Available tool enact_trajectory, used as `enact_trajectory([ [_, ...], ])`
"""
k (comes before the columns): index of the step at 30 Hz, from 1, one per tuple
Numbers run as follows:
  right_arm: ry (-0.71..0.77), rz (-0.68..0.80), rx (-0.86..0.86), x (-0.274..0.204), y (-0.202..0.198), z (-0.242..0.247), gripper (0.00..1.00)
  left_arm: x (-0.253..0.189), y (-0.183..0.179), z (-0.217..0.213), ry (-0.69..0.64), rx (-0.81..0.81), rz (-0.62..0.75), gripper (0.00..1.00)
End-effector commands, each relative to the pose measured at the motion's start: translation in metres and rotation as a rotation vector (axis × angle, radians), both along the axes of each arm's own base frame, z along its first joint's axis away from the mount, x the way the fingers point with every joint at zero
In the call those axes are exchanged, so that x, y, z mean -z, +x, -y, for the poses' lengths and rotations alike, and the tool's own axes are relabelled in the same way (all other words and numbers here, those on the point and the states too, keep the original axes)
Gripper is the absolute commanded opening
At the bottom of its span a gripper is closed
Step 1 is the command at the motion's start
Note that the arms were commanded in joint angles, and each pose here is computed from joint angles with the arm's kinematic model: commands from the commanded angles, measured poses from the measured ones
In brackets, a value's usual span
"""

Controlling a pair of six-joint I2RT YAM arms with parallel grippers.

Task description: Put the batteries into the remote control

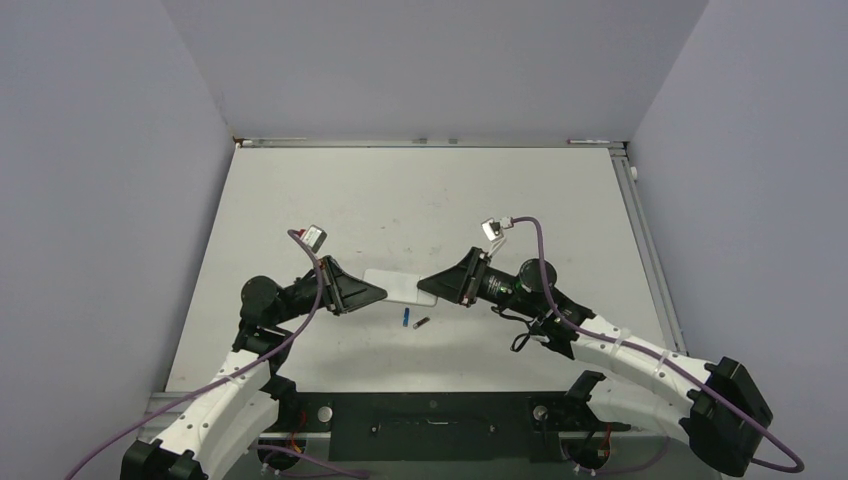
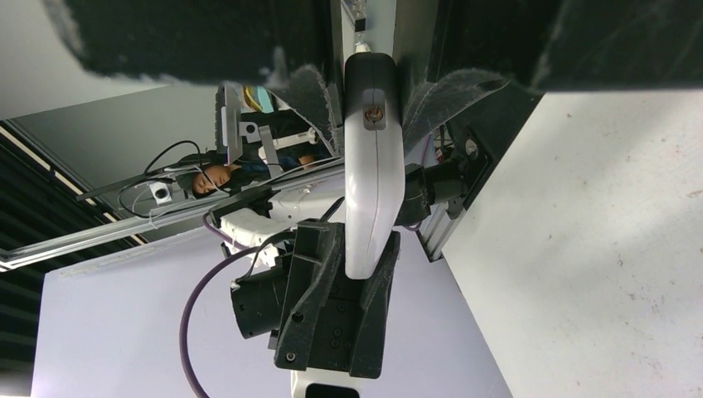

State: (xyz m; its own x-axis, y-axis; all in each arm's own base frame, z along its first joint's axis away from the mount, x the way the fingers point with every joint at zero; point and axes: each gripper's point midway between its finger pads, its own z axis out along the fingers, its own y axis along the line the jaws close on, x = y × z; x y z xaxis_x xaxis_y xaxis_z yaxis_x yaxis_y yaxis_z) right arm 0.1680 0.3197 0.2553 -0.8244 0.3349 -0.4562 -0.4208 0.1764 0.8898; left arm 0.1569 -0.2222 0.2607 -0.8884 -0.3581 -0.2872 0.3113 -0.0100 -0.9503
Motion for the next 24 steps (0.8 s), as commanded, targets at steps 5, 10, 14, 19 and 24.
enact_trajectory([
  [5,0.085,0.087,-0.008,-0.024,-0.009,0.005,0.08,-0.012,-0.002,0.0,-0.023,-0.002,0.065,0.0],
  [10,0.142,0.111,0.012,-0.035,-0.013,0.014,0.09,-0.013,-0.001,0.0,-0.028,-0.01,0.06,0.0],
  [14,0.187,0.12,0.012,-0.041,-0.019,0.019,0.08,-0.014,0.0,0.0,-0.033,-0.014,0.056,0.0],
  [19,0.149,0.112,0.02,-0.034,-0.018,0.019,0.09,-0.015,0.002,0.0,-0.031,-0.019,0.056,0.0],
  [24,0.093,0.104,0.039,-0.024,-0.016,0.022,0.11,-0.014,0.004,0.0,-0.019,-0.023,0.056,0.0],
])
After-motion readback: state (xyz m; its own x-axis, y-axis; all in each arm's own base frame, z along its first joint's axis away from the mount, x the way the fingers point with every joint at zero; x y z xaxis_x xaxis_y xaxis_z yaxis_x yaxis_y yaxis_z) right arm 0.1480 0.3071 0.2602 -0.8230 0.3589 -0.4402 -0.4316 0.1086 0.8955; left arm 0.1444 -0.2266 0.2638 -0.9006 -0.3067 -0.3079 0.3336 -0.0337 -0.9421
